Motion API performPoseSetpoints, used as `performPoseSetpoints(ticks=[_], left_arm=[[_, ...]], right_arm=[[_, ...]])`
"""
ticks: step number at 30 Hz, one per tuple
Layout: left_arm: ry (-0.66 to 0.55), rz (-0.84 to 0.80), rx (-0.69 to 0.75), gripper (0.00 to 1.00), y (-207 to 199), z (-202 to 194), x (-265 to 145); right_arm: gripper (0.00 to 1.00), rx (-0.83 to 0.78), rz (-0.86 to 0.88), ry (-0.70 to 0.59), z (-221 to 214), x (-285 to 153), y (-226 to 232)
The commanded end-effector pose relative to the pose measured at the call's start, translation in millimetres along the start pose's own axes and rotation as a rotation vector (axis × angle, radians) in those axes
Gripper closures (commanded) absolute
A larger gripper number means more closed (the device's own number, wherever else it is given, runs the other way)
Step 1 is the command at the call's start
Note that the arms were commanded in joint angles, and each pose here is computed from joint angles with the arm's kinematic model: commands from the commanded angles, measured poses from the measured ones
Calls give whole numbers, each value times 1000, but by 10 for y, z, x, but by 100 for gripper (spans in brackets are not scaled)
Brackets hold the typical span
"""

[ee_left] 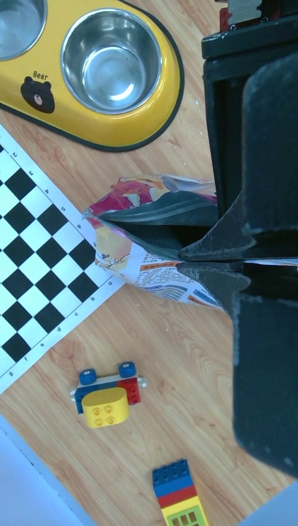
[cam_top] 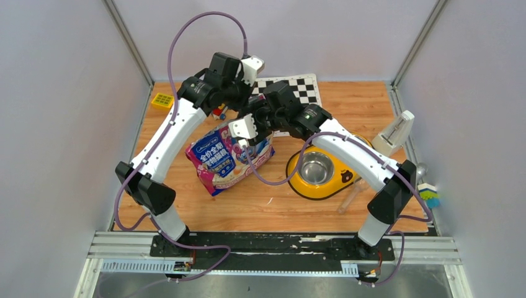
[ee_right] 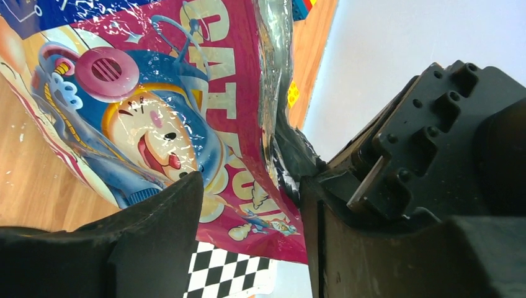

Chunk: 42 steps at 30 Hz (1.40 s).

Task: Serve the pet food
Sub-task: Open the pet food bag at the center of the board.

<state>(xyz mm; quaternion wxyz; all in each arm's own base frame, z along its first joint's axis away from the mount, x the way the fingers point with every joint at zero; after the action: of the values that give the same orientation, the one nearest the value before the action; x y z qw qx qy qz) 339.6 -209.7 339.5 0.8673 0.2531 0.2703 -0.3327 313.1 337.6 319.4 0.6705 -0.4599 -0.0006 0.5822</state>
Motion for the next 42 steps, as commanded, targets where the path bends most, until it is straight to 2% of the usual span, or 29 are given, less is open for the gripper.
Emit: performPoseSetpoints(ticks=[1, 4, 6, 10, 14, 20, 28, 40, 41, 42], left_arm=[[-128, 34, -1, 100, 67, 282, -102], [-128, 26, 1, 100, 64, 290, -101], [-130, 31, 5, 100, 78, 300, -115], [-132, 42, 15, 100, 99, 318, -129], [-126, 56, 28, 100, 123, 317, -132], [-95, 154, 64, 100, 273, 295, -176], [-97, 283, 73, 100, 605, 361, -292], [-96, 451, 139, 99, 1033, 477, -337], [-92, 436, 140, 96, 1017, 468, -339], [-88, 420, 141, 84, 999, 455, -328]], right_arm=[[46, -73, 36, -23, 94, 162, 85], [65, -119, 64, 27, 17, 248, 190], [73, -125, 105, 33, -11, 279, 285], [76, -138, 179, 32, -25, 314, 427], [91, -159, 225, 41, 24, 280, 490], [100, -170, 328, 32, 182, -70, 612], [100, -159, 464, 103, 86, -447, 895], [100, -112, 574, 69, 211, -789, 1041], [100, -108, 573, 75, 197, -777, 1045], [100, -100, 566, 80, 186, -763, 1037]])
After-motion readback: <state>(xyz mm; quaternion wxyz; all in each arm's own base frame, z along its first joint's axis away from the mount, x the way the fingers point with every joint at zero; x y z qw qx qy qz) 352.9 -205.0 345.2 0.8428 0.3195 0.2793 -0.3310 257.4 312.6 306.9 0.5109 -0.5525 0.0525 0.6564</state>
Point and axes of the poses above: each gripper's point midway between its finger pads, its own x axis out along the fingers, its own y axis along the line the jaws close on, z = x × y, the point moved 5 cm from there along -x, back along the fingers, and after that the axes turned 15 degrees about x, right-handed, at the moved point
